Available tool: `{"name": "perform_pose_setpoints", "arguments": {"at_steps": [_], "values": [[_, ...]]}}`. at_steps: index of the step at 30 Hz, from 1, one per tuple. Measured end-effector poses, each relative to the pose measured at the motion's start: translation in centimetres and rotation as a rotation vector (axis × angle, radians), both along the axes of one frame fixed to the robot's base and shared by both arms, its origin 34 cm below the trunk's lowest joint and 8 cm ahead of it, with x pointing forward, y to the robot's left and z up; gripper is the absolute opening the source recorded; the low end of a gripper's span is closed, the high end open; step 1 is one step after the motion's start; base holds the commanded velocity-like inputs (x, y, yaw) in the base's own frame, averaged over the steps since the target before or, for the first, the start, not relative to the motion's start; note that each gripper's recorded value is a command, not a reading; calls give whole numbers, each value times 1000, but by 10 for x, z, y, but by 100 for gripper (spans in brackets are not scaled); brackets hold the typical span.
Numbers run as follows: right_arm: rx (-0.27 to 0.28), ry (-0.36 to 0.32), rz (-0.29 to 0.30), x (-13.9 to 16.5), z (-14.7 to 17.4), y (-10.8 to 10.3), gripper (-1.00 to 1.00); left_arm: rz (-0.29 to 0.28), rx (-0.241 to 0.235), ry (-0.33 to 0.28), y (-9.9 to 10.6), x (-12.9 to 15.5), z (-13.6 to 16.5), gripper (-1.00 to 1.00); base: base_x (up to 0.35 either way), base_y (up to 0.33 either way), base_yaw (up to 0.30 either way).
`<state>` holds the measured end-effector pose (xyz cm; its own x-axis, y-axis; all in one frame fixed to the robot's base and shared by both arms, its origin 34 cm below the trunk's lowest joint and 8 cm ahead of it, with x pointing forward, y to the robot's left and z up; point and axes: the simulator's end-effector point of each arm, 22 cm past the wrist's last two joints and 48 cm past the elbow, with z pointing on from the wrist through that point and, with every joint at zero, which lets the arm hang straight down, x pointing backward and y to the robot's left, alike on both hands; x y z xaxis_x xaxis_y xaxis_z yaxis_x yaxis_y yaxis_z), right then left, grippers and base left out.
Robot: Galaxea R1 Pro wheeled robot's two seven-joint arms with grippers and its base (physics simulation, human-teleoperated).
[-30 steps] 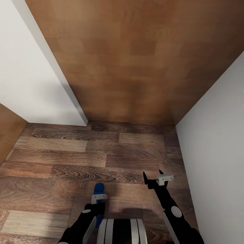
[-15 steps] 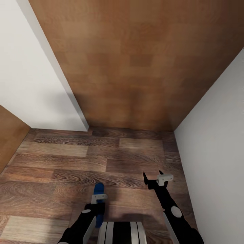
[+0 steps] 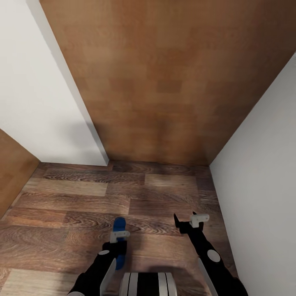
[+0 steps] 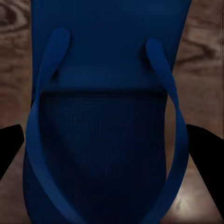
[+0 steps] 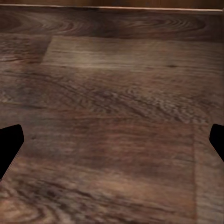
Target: In the bedroom, move the book from the bed onto either nightstand, and place the two sandals side by side next to the bed.
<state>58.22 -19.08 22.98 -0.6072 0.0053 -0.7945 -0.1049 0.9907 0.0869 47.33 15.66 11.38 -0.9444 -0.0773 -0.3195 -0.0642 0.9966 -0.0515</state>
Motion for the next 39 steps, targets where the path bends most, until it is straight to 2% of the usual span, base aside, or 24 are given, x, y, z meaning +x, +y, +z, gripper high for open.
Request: {"name": "perform_pose_setpoints", "arguments": {"at_steps": [5, 7, 10, 14, 15, 16, 17, 18, 19, 21, 23, 27, 39], "values": [[0, -16, 0, 5, 10, 1, 100, -3, 9, -24, 13, 9, 7, -100, 0, 0, 0], [-1, -4, 0, 5, 11, 0, 100, -10, -24, -48, 9, 19, 14, -100, 0, 0, 0], [-7, 51, 5, -1, 7, 0, 100, -20, -67, -100, 4, 39, 28, -100, 0, 0, 0], [-13, 102, 10, -5, 6, 0, 100, -37, -88, -130, 18, 49, 37, -100, 0, 0, 0], [-13, 107, 12, -4, 8, 0, 100, -46, -115, -133, 20, 50, 39, -100, 0, 0, 0], [-12, 111, 12, -3, 10, 1, 100, -66, -178, -123, 22, 48, 42, -100, 0, 0, 0], [-12, 110, 13, -2, 12, 1, 100, -83, -225, -114, 25, 46, 44, -100, 0, 0, 0], [-12, 107, 13, -1, 14, 1, 100, -91, -249, -113, 26, 45, 47, -100, 0, 0, 0], [-12, 104, 14, 0, 16, 2, 100, -117, -306, -109, 36, 43, 52, -100, 0, 0, 0], [-11, 96, 15, 1, 20, 2, 100, -147, -358, -107, 50, 39, 60, -100, 0, 0, 0], [-8, 83, 17, 4, 25, 3, 100, -156, -387, -103, 61, 34, 64, -100, 0, 0, 0], [-6, 66, 18, 7, 34, 4, 100, -152, -402, -108, 67, 32, 70, -100, 0, 0, 0], [-4, 17, 19, 17, 60, 5, 100, -148, -403, -124, 69, 34, 83, -100, 0, 0, 0]]}}
